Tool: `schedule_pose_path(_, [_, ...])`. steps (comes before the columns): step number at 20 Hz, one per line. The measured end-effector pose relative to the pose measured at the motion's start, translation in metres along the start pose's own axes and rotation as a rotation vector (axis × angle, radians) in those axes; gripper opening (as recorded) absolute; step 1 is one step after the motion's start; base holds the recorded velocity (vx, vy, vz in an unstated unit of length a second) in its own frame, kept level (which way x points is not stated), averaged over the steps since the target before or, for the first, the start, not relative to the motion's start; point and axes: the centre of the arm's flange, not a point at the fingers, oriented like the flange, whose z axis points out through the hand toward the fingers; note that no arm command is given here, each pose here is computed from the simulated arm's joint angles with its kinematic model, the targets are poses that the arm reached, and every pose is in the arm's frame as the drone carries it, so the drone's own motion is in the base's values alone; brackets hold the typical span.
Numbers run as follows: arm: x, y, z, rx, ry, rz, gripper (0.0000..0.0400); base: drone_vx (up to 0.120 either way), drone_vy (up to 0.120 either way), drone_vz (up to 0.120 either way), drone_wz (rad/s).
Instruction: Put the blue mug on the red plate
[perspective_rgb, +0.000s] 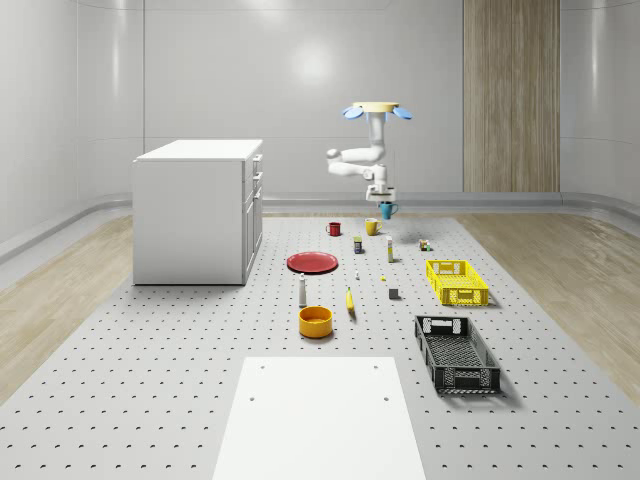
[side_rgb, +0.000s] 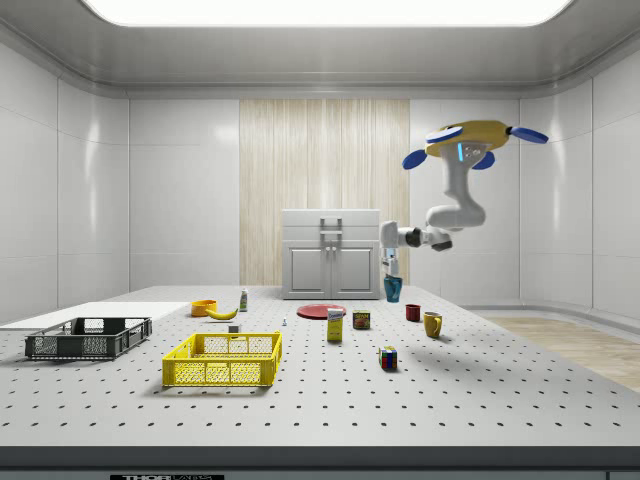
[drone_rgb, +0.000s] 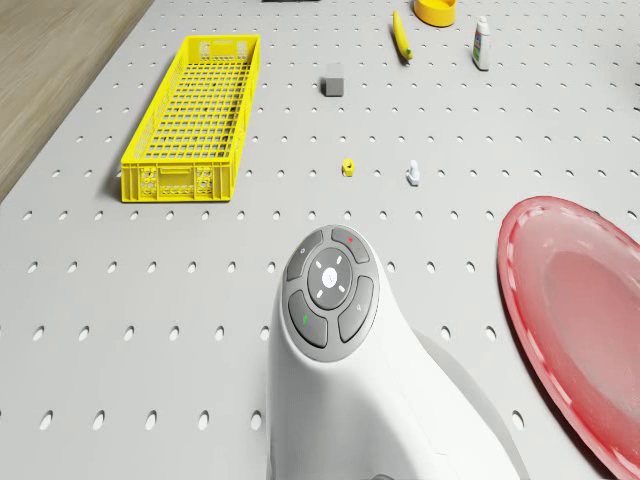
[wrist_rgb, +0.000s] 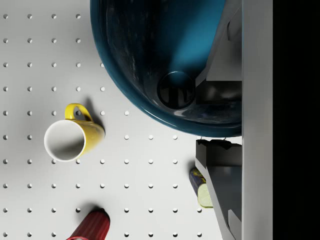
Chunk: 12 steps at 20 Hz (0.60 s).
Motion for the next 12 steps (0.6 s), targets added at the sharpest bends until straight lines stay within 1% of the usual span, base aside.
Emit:
schedule_pose_path(4, [0.0000, 0.0000, 0.0000, 0.000, 0.000, 0.000, 0.0100, 0.000, -0.120, 0.000, 0.000])
schedule_pose_path(12, [0.0000, 0.0000, 0.0000, 0.000, 0.000, 0.000, 0.0100, 0.120, -0.120, 0.000, 0.000])
